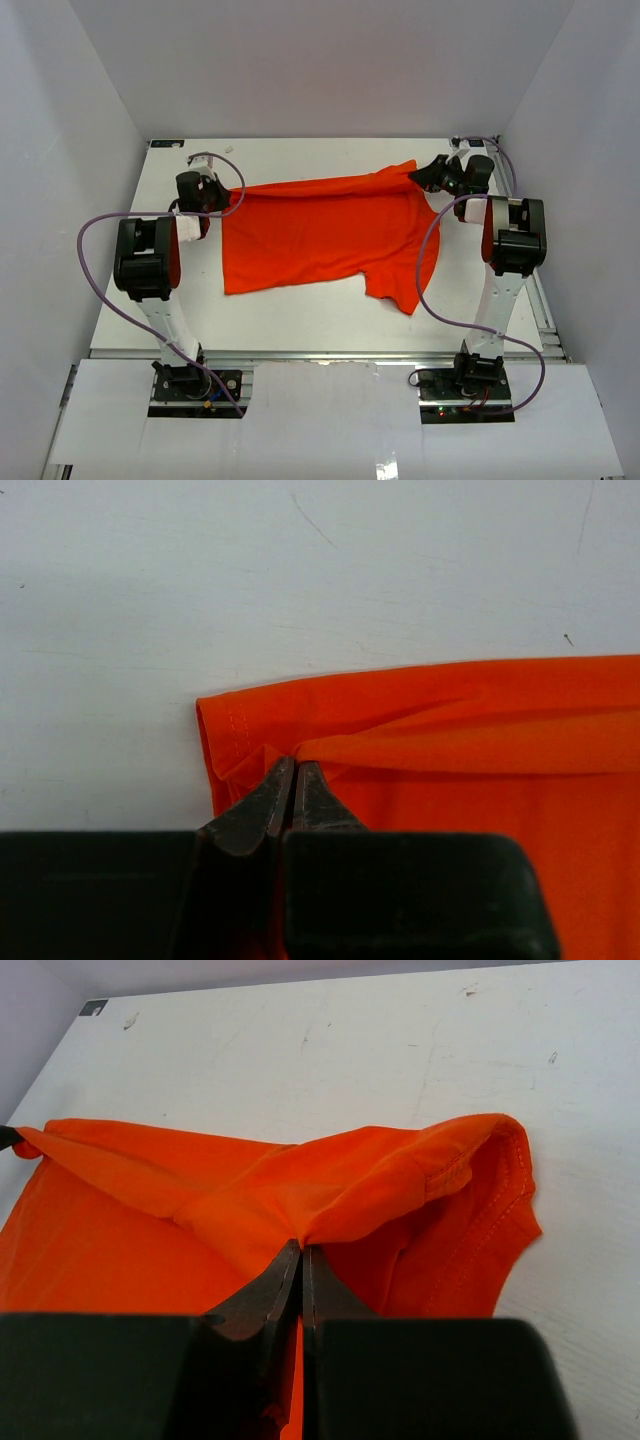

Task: Fold and stack the t-shirts
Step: Fold the tshirt

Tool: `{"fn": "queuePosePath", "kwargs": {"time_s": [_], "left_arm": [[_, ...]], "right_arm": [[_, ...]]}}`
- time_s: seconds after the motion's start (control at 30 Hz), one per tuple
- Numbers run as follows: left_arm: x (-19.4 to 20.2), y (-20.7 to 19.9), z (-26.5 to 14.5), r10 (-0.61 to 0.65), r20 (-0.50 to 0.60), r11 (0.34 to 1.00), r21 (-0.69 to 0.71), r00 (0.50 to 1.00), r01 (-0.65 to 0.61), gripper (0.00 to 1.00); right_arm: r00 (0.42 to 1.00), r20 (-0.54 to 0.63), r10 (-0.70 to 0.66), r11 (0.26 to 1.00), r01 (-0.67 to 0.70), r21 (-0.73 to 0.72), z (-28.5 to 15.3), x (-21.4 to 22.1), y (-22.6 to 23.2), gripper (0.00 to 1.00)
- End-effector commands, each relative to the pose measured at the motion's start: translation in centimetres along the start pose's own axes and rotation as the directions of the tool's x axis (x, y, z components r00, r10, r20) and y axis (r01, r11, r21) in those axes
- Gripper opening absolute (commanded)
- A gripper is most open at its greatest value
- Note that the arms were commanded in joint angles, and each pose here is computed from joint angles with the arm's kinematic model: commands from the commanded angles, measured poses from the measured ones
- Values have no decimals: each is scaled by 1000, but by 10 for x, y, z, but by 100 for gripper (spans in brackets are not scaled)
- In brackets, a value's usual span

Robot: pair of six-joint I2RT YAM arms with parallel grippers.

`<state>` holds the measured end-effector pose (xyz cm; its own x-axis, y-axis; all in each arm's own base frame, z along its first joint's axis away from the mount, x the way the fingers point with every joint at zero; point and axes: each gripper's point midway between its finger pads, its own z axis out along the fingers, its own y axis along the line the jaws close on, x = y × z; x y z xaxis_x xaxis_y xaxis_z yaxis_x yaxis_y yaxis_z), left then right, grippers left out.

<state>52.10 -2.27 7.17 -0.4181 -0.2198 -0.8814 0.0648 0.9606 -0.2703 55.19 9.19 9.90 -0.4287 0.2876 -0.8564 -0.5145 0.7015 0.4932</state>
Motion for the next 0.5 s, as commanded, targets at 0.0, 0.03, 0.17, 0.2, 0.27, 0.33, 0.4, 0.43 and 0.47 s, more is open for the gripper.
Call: {"fn": "queuePosePath", "kwargs": {"time_s": [0.0,0.03,0.17,0.2,0.27,0.33,0.4,0.43,0.47], "left_arm": [[-32,-5,-11,34,68,999,5,997,-34,8],[-32,-4,-10,33,65,999,3,997,-34,8],[-30,-2,-6,35,58,999,-2,998,-35,8],[-30,-2,-6,38,58,999,-2,998,-38,8],[-29,-1,-4,36,56,999,-4,998,-36,8],[-29,-1,-5,37,54,999,-4,998,-37,8],[-29,-2,-6,37,52,999,-1,998,-37,9],[-27,-2,-7,39,48,999,-2,998,-39,10],[-26,-2,-8,36,43,999,-2,998,-36,11]], "right_arm": [[996,62,-68,997,69,-27,-8,-33,17,6],[996,64,-69,997,70,-26,-8,-34,17,6],[996,58,-60,998,62,-26,-10,-31,18,6],[997,56,-60,998,62,-24,-10,-30,18,6],[998,45,-53,998,54,-18,-11,-24,16,6],[998,34,-52,999,52,-14,-12,-19,15,6],[999,21,-50,999,50,-11,-12,-13,14,7],[998,18,-53,999,53,-8,-14,-12,13,7],[999,11,-51,999,51,-8,-14,-9,13,7]]}}
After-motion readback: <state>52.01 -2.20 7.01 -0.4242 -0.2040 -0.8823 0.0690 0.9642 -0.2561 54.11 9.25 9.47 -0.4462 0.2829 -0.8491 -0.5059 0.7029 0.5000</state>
